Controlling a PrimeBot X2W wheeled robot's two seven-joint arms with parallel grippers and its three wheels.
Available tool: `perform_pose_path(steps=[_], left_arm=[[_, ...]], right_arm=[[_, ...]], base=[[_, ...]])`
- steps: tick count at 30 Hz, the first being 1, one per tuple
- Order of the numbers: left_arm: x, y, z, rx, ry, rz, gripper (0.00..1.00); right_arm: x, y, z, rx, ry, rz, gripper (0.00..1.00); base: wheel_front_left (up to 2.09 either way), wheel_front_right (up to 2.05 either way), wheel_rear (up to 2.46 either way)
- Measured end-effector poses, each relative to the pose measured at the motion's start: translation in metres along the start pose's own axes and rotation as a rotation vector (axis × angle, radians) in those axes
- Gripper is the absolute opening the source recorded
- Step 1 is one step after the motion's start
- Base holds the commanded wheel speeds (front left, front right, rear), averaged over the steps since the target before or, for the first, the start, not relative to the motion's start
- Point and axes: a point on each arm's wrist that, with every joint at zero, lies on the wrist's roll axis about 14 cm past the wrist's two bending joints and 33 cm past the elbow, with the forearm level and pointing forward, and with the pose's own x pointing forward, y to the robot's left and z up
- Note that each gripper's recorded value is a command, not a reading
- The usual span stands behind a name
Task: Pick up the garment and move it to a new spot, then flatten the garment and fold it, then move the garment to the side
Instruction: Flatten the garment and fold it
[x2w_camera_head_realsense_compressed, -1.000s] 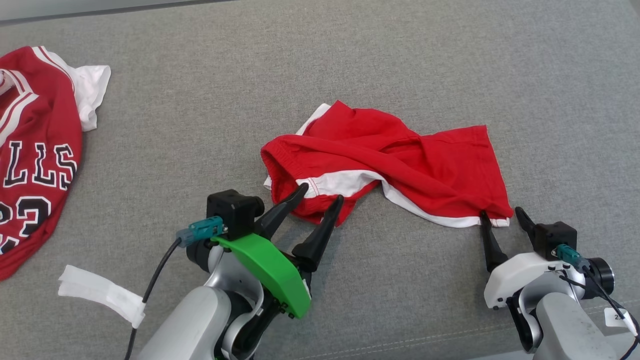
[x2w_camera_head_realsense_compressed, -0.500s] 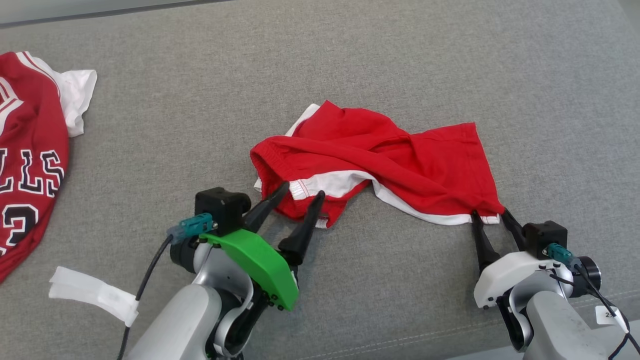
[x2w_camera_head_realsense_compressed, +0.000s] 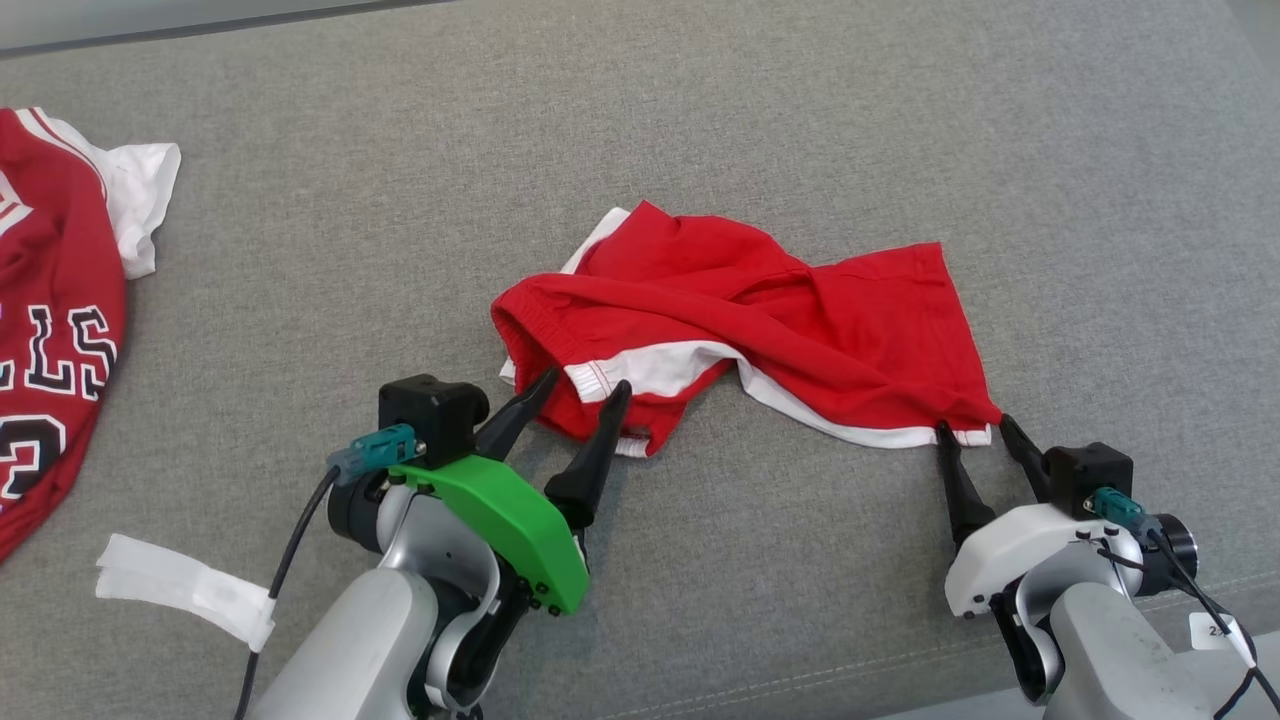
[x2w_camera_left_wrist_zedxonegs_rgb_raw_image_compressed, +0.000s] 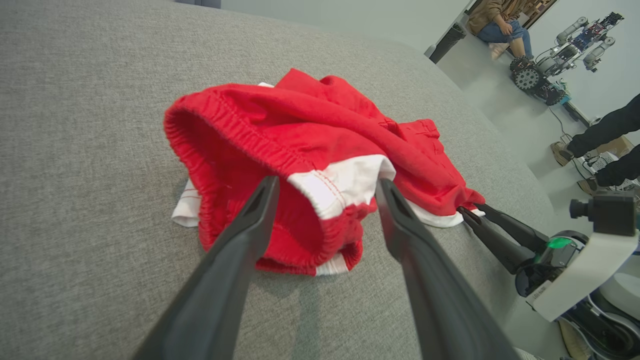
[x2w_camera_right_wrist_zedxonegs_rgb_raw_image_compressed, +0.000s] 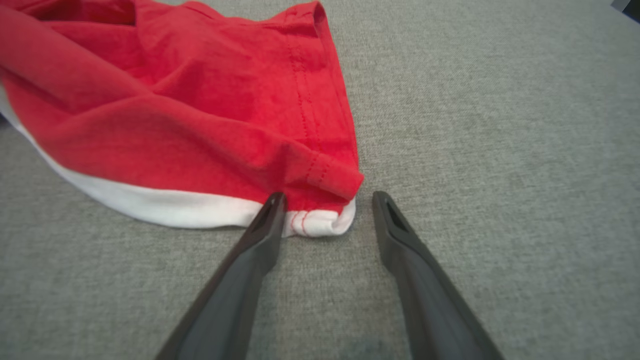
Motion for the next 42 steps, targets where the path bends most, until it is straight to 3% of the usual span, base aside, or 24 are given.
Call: perform_pose_path(steps=[6, 8, 10, 13, 16, 17, 18, 19, 20, 21, 22, 24, 27, 37, 42], left_arm=[[-0.001, 0.004, -0.005, -0.006, 0.017, 0.018, 1.0], [0.0, 0.004, -0.005, -0.01, 0.016, 0.017, 1.0], [0.0, 0.002, -0.005, -0.012, 0.015, 0.013, 1.0], [0.0, 0.0, -0.006, -0.013, 0.018, 0.007, 0.96], [0.001, -0.003, -0.007, -0.02, 0.019, 0.001, 0.8], [0.001, -0.003, -0.007, -0.021, 0.02, 0.0, 0.71], [0.002, -0.003, -0.007, -0.022, 0.021, 0.0, 0.56], [0.002, -0.003, -0.008, -0.022, 0.022, -0.001, 0.41], [0.002, -0.004, -0.008, -0.023, 0.022, -0.002, 0.34], [0.003, -0.004, -0.008, -0.027, 0.022, -0.003, 0.03], [0.003, -0.004, -0.008, -0.028, 0.023, -0.003, 0.03], [0.003, -0.004, -0.009, -0.029, 0.024, -0.004, 0.0], [0.004, -0.005, -0.009, -0.029, 0.025, -0.006, 0.0], [0.003, -0.006, 0.004, -0.045, -0.021, -0.005, 0.0], [-0.002, -0.005, 0.022, -0.045, -0.072, -0.005, 0.0]], right_arm=[[0.0, 0.0, -0.001, 0.001, 0.002, 0.0, 0.9], [0.001, 0.0, -0.001, 0.001, 0.002, 0.0, 0.86], [0.001, 0.0, -0.001, 0.001, 0.002, 0.001, 0.8], [0.001, 0.0, -0.001, 0.001, 0.002, 0.001, 0.5], [0.001, 0.001, -0.001, 0.002, 0.002, 0.004, 0.45], [0.001, 0.001, -0.001, 0.002, 0.002, 0.005, 0.44], [0.001, 0.001, -0.001, 0.002, 0.002, 0.006, 0.43], [0.001, 0.001, 0.0, 0.004, 0.001, 0.007, 0.34], [0.001, 0.002, 0.0, 0.004, 0.0, 0.01, 0.29], [0.001, 0.002, 0.0, 0.006, 0.0, 0.012, 0.26], [0.001, 0.002, 0.0, 0.007, 0.0, 0.012, 0.26], [0.0, 0.003, 0.0, 0.008, 0.001, 0.017, 0.08], [0.0, 0.004, 0.0, 0.009, 0.001, 0.021, 0.0], [0.001, 0.003, 0.013, 0.069, -0.034, 0.031, 0.0], [0.006, 0.008, 0.058, 0.154, -0.169, 0.069, 0.0]], base=[[0.0, 0.0, 0.0], [0.0, 0.0, 0.0], [0.0, 0.0, 0.0], [0.0, 0.0, 0.0], [0.0, 0.0, 0.0], [0.0, 0.0, 0.0], [0.0, 0.0, 0.0], [0.0, 0.0, 0.0], [0.0, 0.0, 0.0], [0.0, 0.0, 0.0], [0.0, 0.0, 0.0], [0.0, 0.0, 0.0], [0.0, 0.0, 0.0], [0.0, 0.0, 0.0], [0.0, 0.0, 0.0]])
